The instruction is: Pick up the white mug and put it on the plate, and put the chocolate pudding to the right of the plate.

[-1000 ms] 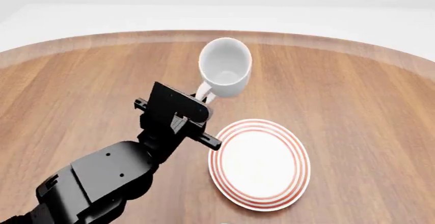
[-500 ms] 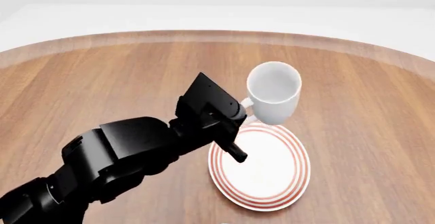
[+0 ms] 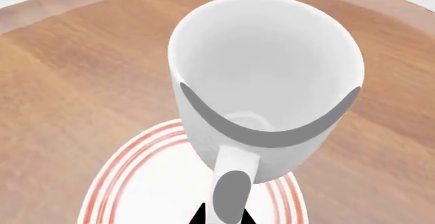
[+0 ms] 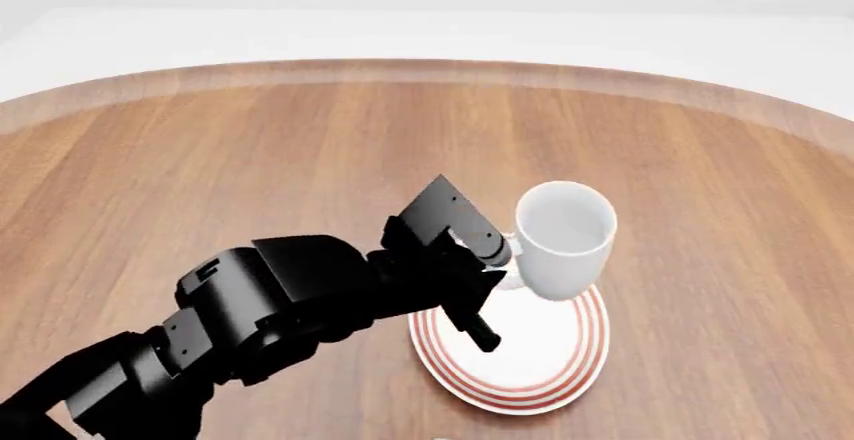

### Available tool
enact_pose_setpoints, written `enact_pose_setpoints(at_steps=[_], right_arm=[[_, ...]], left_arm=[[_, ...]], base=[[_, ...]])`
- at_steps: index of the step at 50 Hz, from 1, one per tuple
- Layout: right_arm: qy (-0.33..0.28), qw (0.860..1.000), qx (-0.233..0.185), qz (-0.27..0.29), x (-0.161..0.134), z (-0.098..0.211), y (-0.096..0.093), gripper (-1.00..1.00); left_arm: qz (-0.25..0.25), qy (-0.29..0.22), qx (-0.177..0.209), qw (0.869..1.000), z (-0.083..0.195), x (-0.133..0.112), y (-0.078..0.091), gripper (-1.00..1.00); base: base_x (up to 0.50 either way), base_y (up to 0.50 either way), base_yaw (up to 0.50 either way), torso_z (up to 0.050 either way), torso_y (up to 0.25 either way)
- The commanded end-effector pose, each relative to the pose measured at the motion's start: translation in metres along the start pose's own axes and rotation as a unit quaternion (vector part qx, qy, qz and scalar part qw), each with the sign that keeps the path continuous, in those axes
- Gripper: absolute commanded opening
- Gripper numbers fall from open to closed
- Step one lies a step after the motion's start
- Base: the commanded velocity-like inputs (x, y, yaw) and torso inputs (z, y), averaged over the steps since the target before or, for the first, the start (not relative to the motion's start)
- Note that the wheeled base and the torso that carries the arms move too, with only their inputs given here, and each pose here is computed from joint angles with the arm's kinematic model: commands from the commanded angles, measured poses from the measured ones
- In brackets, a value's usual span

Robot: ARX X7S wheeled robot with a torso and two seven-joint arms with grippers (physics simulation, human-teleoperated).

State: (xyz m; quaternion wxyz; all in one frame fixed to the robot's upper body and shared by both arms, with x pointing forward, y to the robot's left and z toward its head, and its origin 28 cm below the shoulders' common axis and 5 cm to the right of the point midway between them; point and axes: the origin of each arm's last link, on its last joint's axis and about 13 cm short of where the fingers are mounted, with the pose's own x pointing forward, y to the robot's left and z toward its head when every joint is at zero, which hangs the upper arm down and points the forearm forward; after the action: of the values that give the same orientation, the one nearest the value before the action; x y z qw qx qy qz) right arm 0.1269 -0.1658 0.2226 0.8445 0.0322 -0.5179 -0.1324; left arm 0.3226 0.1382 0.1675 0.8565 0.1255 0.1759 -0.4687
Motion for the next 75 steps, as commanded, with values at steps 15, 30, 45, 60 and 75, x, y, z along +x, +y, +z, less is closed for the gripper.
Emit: enact_pose_setpoints(at_steps=[15,30,45,60,75], right_arm=[[-0.01,1.0,-0.012,0.001,0.0,0.0,-0.004,1.0],[-0.01,1.0,-0.012,-0.002,-0.001,0.0,-0.005,1.0],[-0.01,1.0,-0.012,-0.002,-0.001,0.0,-0.005,1.0],[-0.011,1.0,-0.012,-0.004,-0.001,0.001,-0.005,1.0],[-0.01,1.0,-0.011,-0.004,-0.001,0.0,-0.006,1.0]], left_arm=[[0.033,-0.013,-0.054,0.998,0.004,0.03,0.018,-1.0],[0.043,0.023,-0.07,0.996,-0.017,0.044,0.021,-1.0],[0.061,0.042,-0.075,0.994,-0.023,0.048,0.026,-1.0],[0.053,0.049,-0.073,0.995,-0.026,0.054,0.024,-1.0],[0.053,0.062,-0.084,0.993,-0.033,0.059,0.023,-1.0]], base=[[0.0,0.0,0.0,0.0,0.001],[0.0,0.0,0.0,0.0,0.0],[0.0,0.0,0.0,0.0,0.0],[0.0,0.0,0.0,0.0,0.001],[0.0,0.0,0.0,0.0,0.0]])
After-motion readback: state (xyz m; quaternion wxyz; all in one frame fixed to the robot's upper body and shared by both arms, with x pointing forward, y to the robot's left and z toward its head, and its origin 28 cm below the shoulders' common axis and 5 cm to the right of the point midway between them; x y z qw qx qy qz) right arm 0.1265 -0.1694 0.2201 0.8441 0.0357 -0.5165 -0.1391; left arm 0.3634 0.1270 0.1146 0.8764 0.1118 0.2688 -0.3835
